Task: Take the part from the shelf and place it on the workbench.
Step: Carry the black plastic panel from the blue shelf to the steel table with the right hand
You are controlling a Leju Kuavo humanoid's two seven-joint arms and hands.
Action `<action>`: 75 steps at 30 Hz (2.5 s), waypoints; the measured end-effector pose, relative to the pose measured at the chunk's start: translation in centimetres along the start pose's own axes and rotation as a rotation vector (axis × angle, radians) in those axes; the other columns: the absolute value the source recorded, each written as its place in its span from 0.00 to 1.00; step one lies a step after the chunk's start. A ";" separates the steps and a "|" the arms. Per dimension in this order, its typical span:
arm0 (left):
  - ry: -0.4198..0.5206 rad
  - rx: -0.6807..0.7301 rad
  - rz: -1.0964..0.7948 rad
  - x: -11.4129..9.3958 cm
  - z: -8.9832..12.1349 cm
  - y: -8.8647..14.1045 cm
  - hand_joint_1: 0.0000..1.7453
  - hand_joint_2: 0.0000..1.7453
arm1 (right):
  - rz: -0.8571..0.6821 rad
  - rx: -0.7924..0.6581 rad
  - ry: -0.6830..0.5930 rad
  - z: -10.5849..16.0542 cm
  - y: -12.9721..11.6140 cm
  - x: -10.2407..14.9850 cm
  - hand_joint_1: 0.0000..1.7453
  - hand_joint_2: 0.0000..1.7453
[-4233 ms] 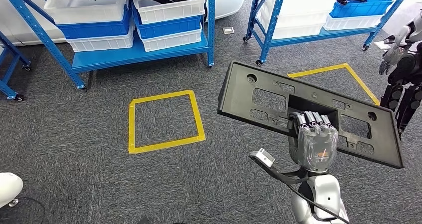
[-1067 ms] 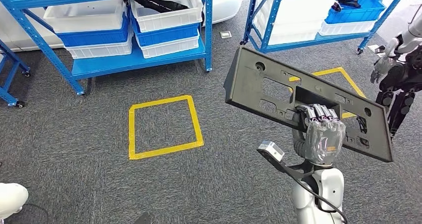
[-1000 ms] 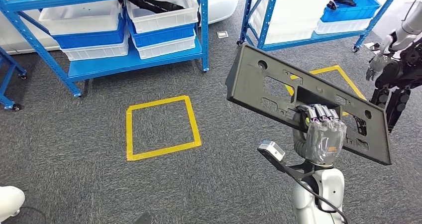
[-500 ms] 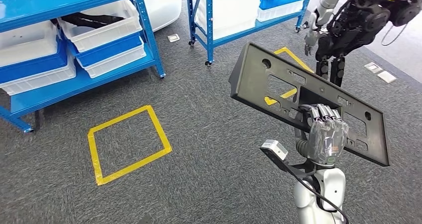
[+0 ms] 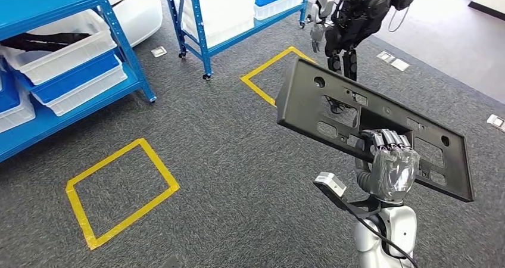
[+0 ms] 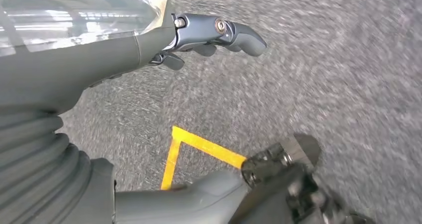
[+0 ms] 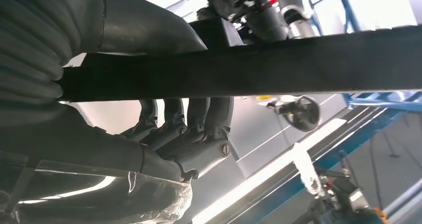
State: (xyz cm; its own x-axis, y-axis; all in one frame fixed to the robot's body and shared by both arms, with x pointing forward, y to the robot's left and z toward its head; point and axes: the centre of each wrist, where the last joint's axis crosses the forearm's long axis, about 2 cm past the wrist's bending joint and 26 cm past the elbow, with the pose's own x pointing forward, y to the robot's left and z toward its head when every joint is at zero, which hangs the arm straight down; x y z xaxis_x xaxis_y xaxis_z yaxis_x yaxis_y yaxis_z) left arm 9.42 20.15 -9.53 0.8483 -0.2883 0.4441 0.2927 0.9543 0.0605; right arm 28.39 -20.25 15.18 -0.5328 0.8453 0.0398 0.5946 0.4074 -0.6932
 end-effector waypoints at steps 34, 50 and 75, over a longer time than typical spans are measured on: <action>0.015 0.012 0.040 -0.1 0.1 -0.4 0.00 1.00 | -0.035 0.002 -0.001 -1.5 1.2 0.7 1.00 1.00; 0.018 0.018 0.052 -0.2 0.1 -0.4 0.00 1.00 | -0.050 0.011 -0.011 -1.9 1.7 1.1 1.00 1.00; 0.023 0.023 0.080 -0.3 0.1 -0.5 0.00 1.00 | -0.067 0.021 -0.027 -2.3 2.2 1.3 1.00 1.00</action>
State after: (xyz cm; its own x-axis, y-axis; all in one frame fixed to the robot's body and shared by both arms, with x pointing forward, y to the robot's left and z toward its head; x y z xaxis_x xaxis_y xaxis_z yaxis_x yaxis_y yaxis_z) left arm 9.00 19.80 -9.55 0.8785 -0.2127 0.4278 0.2137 0.9758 0.0463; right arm 30.36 -17.42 15.34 -0.5871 0.8067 0.0678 0.5444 0.4553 -0.7045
